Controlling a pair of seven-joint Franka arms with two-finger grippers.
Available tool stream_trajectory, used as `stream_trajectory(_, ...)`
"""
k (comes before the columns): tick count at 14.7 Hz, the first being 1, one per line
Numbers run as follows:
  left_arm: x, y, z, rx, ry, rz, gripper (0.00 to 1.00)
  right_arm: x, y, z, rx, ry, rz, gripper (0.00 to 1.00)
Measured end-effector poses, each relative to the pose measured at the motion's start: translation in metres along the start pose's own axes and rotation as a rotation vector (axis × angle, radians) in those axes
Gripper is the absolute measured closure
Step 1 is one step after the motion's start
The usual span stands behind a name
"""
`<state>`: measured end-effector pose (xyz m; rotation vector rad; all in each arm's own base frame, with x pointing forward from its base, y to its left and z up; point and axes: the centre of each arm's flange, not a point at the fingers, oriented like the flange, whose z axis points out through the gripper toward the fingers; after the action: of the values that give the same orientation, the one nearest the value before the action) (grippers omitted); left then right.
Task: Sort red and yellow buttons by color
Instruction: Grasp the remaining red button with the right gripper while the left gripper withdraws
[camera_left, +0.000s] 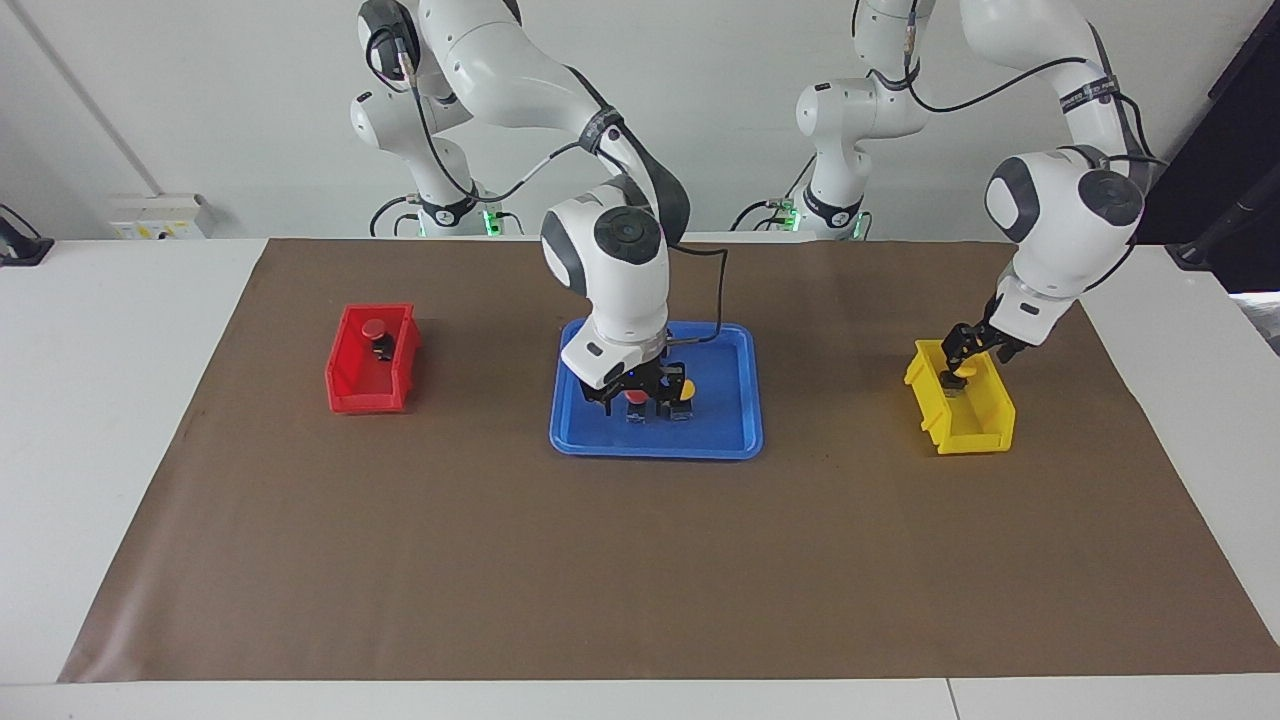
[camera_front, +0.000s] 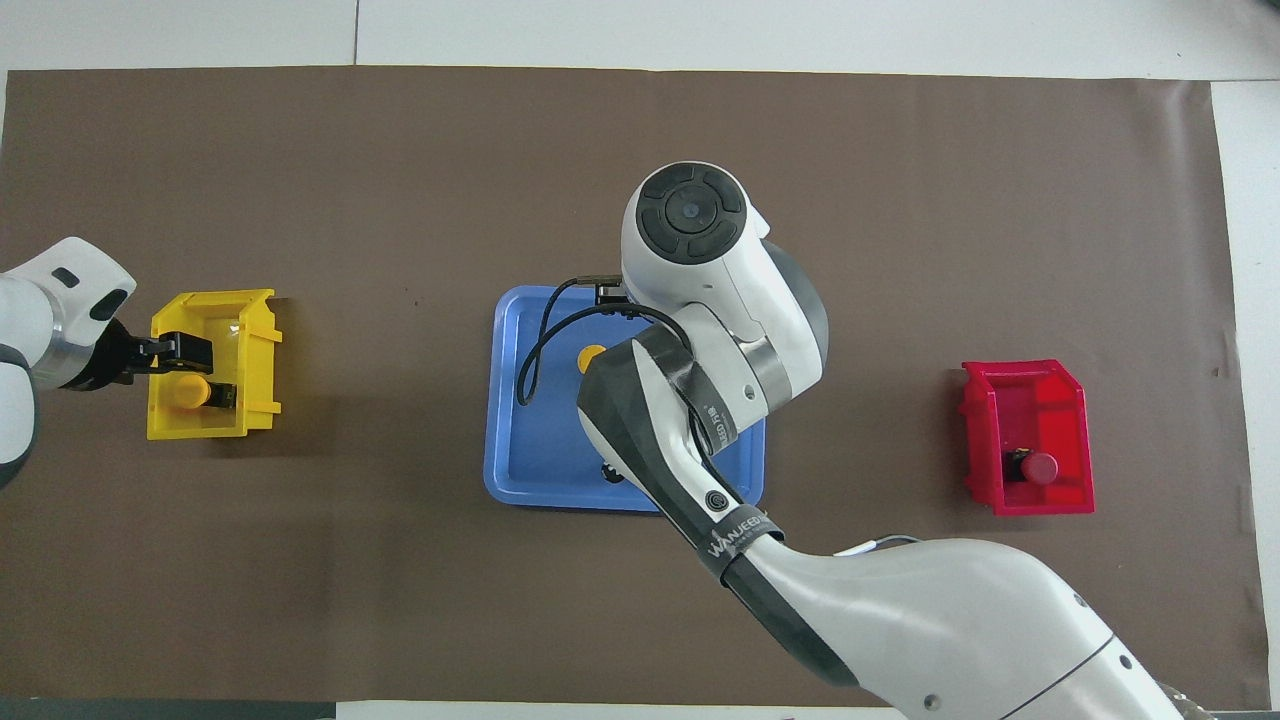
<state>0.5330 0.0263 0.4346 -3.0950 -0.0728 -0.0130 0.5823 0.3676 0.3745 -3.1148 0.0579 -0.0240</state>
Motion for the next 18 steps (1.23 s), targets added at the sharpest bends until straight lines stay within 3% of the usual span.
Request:
stream_trajectory(2, 0.001, 0.001, -0.033, -0.003, 0.017, 0.0, 0.09, -0.01, 0.0, 0.008, 0.004, -0.005, -0.008, 0.25)
stream_trajectory(6, 0.004, 0.022, -0.104, -0.019, -0.021, 0.035, 0.0, -0.023, 0.004, 0.017, 0.001, -0.024, -0.009, 0.26)
stream_trajectory(10, 0.008, 0.037, -0.155, -0.07, -0.015, 0.128, 0.0, -0.03, 0.003, 0.021, 0.009, -0.032, -0.012, 0.28)
stream_trajectory(13, 0.015, 0.042, -0.169, -0.077, -0.004, 0.153, 0.0, -0.032, 0.003, 0.023, 0.007, -0.037, -0.013, 0.3)
stream_trajectory(18, 0.027, 0.047, -0.153, -0.078, -0.03, 0.184, 0.0, -0.033, 0.003, 0.024, 0.007, -0.037, -0.012, 0.39)
